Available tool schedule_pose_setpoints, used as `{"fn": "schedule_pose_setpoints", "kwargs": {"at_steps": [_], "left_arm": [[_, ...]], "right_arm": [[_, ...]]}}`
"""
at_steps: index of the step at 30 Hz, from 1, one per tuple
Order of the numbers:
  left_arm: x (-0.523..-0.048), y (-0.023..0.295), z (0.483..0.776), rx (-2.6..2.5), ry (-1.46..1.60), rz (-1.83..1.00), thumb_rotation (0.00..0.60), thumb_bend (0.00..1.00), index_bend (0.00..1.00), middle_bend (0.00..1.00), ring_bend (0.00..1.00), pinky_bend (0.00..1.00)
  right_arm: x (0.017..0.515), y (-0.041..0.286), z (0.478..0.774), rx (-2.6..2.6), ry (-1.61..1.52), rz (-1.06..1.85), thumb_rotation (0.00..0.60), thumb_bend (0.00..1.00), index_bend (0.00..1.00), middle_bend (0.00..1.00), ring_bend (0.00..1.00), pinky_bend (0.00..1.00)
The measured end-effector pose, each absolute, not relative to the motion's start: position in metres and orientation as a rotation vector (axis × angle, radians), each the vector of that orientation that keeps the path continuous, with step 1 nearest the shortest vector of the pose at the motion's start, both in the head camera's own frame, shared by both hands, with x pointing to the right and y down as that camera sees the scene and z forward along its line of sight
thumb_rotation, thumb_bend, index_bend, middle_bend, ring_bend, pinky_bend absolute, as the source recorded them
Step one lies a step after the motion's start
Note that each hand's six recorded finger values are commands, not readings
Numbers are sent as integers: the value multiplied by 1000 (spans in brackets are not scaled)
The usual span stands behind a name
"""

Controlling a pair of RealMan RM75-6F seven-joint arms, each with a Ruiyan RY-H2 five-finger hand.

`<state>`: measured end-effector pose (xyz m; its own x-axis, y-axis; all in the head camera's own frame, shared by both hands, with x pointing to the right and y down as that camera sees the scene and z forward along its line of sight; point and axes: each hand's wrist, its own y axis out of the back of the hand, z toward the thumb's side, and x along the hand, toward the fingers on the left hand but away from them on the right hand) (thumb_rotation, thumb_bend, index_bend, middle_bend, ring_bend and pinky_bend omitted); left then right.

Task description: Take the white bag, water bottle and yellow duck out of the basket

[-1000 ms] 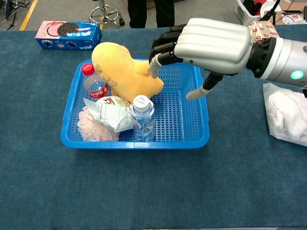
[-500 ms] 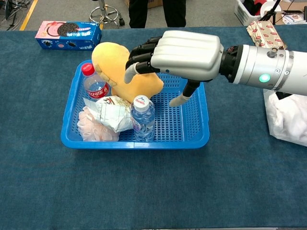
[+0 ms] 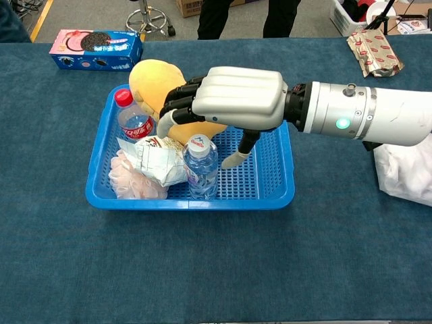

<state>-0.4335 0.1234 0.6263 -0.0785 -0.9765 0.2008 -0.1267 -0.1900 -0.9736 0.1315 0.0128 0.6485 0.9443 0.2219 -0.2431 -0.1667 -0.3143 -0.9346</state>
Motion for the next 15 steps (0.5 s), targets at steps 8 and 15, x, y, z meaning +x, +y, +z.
{"fn": "schedule_pose_setpoints", "kwargs": {"at_steps": [8,15], "left_arm": [[-436,127,626,-1399,1276,-1368,600,169,491,344,250,457],[-439,130,626,-1396,1287,-1370,600,170,491,344,251,456]], "right_arm": [[126,18,660,-1895,-19,386,600,0,243,244,152,416],[124,20,671,-1930,2,410,600,0,243,276,206,517]]}}
